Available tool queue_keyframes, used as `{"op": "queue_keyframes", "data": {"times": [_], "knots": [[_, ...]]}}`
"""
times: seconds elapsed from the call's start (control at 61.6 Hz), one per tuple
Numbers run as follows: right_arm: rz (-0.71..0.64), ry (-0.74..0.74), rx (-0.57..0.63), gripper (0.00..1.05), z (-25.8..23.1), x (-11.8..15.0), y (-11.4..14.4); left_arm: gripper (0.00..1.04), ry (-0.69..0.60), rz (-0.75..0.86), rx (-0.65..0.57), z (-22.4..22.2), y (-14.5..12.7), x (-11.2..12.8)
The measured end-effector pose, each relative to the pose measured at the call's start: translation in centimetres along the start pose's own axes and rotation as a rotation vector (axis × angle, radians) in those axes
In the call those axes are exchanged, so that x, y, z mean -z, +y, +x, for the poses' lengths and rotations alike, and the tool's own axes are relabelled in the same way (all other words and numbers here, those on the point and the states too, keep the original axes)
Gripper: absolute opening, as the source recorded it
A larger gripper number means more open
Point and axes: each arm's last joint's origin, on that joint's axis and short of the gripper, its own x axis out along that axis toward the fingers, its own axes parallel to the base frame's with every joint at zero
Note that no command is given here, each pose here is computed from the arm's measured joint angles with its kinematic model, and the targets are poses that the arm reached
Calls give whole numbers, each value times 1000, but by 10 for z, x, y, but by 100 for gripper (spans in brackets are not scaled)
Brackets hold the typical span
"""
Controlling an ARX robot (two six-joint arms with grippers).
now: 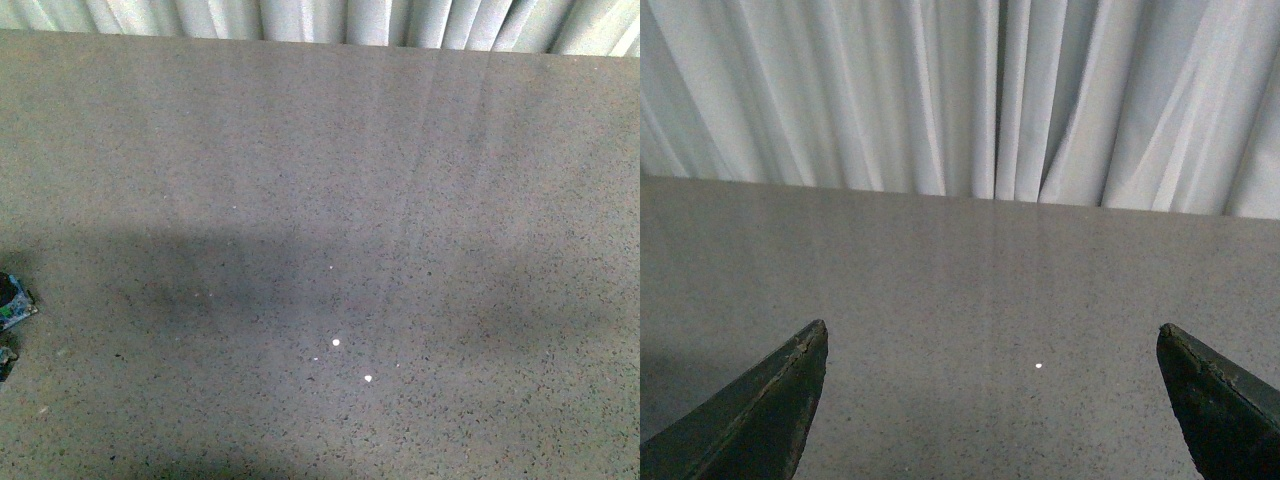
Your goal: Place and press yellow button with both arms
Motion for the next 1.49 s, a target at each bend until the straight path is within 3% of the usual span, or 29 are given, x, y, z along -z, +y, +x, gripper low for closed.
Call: {"op": "queue_keyframes", "data": {"times": [0.601,0.747,0.99,1.234,1.494], "knots": [[0,0,0,96,0,0,0,96,0,0,0,0,0,0],[0,0,-2,96,0,0,0,96,358,-113,152,9,4,-4],[0,0,-2,96,0,0,0,96,328,-67,117,70,24,-21],[0,0,-2,96,0,0,0,96,446,-41,16,132,60,9],[0,0,-2,96,0,0,0,96,508,-9,-41,159,82,28]]}}
